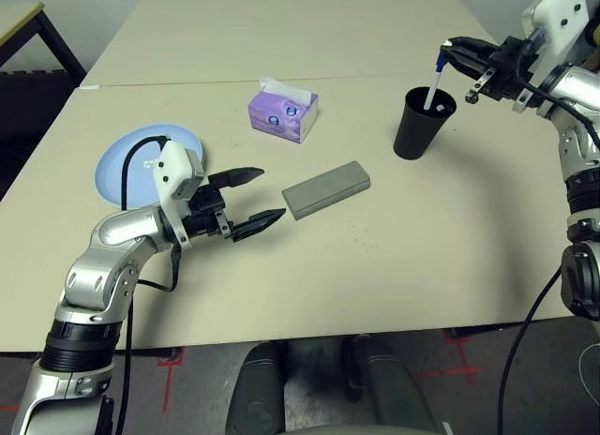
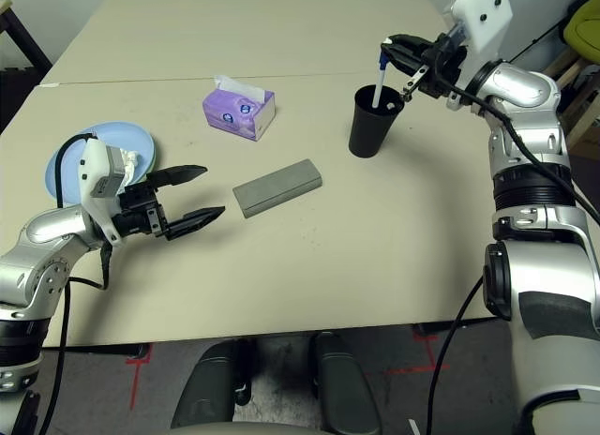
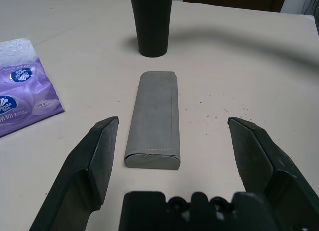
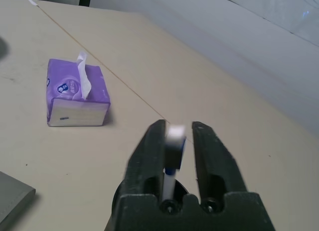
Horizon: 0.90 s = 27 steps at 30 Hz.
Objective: Organize and tidy the items on the table.
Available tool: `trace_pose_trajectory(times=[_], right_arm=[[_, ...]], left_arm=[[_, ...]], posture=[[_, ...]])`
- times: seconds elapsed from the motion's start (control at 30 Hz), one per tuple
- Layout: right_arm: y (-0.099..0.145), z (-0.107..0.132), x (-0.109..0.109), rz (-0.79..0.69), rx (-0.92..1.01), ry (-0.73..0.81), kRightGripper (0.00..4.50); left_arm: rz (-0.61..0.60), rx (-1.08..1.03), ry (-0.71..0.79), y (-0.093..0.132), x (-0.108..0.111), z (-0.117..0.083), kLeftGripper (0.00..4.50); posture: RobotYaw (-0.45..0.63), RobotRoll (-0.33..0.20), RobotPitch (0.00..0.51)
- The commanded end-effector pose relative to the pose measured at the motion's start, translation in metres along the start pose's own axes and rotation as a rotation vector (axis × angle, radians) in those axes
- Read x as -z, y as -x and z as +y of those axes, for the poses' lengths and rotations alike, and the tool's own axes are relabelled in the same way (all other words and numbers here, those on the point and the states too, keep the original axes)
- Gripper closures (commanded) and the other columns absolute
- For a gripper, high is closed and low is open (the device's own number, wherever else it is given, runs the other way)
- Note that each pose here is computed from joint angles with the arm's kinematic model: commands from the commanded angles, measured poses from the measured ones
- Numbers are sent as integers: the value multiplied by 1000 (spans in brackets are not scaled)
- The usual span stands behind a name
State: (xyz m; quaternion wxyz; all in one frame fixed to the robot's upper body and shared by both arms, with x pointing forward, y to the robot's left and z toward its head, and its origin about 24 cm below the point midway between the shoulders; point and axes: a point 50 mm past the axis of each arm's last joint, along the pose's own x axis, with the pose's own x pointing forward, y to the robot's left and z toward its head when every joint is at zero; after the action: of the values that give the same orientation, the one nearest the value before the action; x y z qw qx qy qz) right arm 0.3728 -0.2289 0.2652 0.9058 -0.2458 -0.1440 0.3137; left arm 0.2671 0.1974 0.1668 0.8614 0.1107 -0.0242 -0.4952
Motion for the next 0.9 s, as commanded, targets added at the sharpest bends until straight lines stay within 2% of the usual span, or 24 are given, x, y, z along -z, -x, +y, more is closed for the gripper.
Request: trace_pose_trajectory(times=[0.03, 0.17, 0.2, 0.4, 0.6, 0.9], right_arm=[[1, 4, 6, 38, -10, 18, 1697], [1, 7, 10, 51, -14, 17, 212], [0, 7, 10, 52, -13, 17, 41], [-1, 5, 9, 43, 30, 18, 41], [-3, 5, 12, 36, 130, 8, 41], [4, 4, 25, 70, 339, -54, 41]], left_arm=[[11, 12, -13, -1, -1, -5, 0], [8, 8, -14, -2, -2, -5, 0], [6, 6, -14, -3, -2, -6, 0], [-34, -64, -42, -4, -10, 3, 0], [-116, -231, -42, -3, -22, 19, 0], [-252, -661, -55, 7, -33, 54, 0]], posture=[[78, 0, 93], [80, 0, 89], [80, 0, 89], [80, 0, 79], [80, 0, 69], [69, 0, 65]])
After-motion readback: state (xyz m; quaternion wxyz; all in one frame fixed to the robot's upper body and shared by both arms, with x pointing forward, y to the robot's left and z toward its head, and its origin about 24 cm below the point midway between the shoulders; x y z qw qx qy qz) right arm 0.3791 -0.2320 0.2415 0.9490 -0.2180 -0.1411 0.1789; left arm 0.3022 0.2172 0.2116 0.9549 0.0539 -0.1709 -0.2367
